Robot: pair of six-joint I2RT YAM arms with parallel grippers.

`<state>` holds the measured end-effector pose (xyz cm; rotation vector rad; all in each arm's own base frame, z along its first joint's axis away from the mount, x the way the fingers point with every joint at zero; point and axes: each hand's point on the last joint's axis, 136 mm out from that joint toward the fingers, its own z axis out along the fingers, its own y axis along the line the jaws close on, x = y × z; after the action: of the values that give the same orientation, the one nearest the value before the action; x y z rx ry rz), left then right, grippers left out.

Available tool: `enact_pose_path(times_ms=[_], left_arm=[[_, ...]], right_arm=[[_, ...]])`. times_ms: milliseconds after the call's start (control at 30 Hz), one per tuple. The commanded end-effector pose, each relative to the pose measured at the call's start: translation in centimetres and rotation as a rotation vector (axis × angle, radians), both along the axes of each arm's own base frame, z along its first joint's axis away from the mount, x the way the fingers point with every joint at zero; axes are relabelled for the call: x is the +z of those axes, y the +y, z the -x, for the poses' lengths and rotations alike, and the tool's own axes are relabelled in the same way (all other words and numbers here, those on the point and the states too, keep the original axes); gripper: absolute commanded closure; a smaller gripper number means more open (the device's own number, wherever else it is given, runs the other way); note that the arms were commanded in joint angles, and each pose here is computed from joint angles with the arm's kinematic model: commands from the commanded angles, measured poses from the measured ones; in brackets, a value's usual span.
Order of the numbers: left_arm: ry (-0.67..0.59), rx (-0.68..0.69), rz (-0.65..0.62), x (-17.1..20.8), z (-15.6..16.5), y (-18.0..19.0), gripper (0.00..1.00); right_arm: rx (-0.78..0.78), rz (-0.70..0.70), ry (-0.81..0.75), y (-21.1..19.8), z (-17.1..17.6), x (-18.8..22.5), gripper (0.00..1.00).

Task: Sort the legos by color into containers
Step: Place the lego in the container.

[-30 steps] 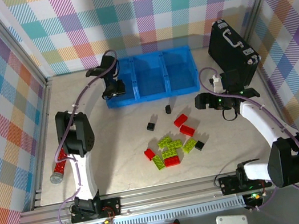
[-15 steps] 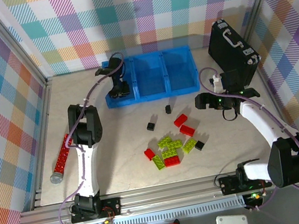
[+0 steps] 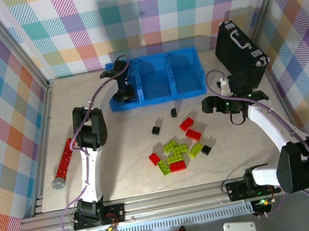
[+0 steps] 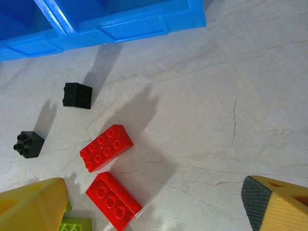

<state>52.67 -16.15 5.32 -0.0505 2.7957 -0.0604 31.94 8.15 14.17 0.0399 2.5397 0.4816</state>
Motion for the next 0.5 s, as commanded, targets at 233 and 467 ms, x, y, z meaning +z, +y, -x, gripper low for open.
enact_pose_path(times_ms=[233,467], left_arm=[[-0.076,-0.014,0.030,4.8,-0.1,-0.5,0.57],[-0.117,-0.023,0.014,8.2,1.4,0.5,0.57]], right_arm=[[0.019,-0.030,-0.047,1.1,0.1,3.5,0.07],[0.056,-0.031,-0.015,3.0,0.5,3.2,0.09]])
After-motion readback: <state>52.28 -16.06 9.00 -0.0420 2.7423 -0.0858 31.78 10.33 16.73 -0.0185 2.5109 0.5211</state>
